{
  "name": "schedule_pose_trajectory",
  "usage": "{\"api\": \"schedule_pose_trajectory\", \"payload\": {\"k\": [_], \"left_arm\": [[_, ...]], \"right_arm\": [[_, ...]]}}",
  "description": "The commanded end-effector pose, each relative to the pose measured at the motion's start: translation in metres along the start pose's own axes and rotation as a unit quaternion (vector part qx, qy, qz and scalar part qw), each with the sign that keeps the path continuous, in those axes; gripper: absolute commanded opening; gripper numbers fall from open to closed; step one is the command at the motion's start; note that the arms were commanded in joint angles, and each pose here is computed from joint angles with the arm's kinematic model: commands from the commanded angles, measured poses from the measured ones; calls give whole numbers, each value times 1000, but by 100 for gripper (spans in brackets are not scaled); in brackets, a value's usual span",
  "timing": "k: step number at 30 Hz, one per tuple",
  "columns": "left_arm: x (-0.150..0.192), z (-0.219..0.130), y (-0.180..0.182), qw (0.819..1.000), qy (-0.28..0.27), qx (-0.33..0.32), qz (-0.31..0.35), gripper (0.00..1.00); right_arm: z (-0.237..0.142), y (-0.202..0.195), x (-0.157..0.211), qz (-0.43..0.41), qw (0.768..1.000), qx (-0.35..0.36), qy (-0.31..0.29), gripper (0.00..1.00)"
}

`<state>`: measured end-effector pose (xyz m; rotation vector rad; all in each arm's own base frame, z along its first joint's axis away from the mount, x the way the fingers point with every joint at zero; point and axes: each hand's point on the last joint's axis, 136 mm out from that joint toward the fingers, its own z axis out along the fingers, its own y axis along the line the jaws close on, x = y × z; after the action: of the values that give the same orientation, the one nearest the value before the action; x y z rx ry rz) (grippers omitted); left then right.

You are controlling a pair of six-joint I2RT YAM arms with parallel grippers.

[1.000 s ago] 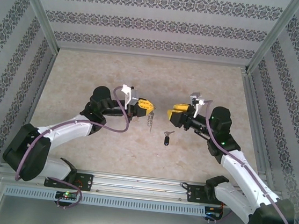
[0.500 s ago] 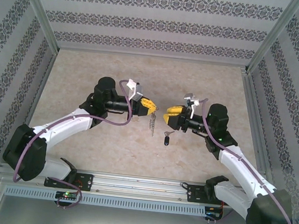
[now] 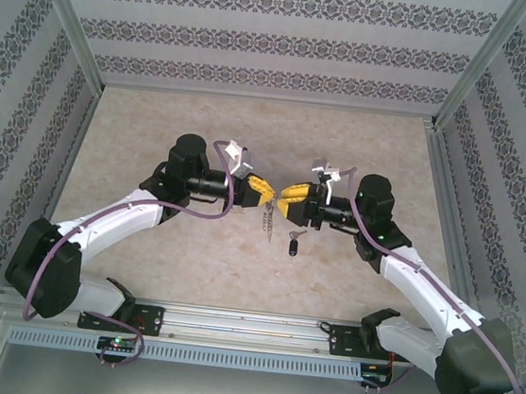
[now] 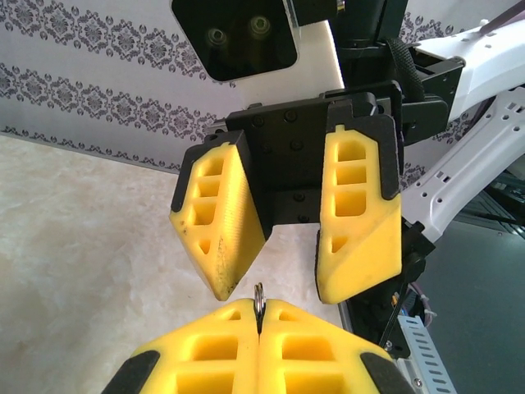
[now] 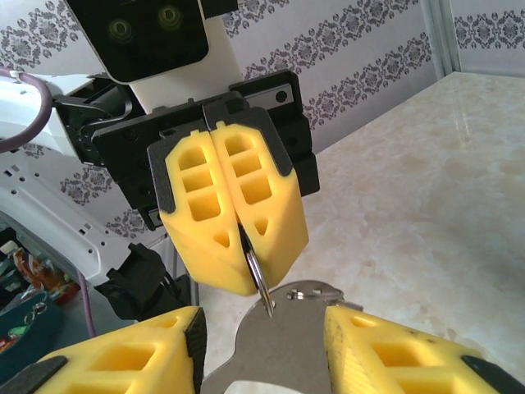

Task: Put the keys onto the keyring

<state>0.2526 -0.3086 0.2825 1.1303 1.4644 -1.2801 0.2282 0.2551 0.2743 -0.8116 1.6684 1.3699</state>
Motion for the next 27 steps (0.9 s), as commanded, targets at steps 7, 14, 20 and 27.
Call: {"api": "schedule_pose_trajectory", "payload": {"k": [7, 14, 20, 27], "left_arm": [[-10, 3, -12, 999, -7, 30, 10, 0], [-10, 3, -13, 999, -8, 29, 10, 0], [-20, -5, 3, 998, -43, -46, 24, 34], [-49, -39, 16, 975, -137, -170, 31, 58]], "right_arm": [[11, 12, -20, -47, 998, -28, -11, 37], [14, 13, -19, -49, 998, -36, -6, 0], [9, -2, -21, -52, 998, -1, -24, 0], [-4, -10, -37, -53, 996, 17, -71, 0]]}}
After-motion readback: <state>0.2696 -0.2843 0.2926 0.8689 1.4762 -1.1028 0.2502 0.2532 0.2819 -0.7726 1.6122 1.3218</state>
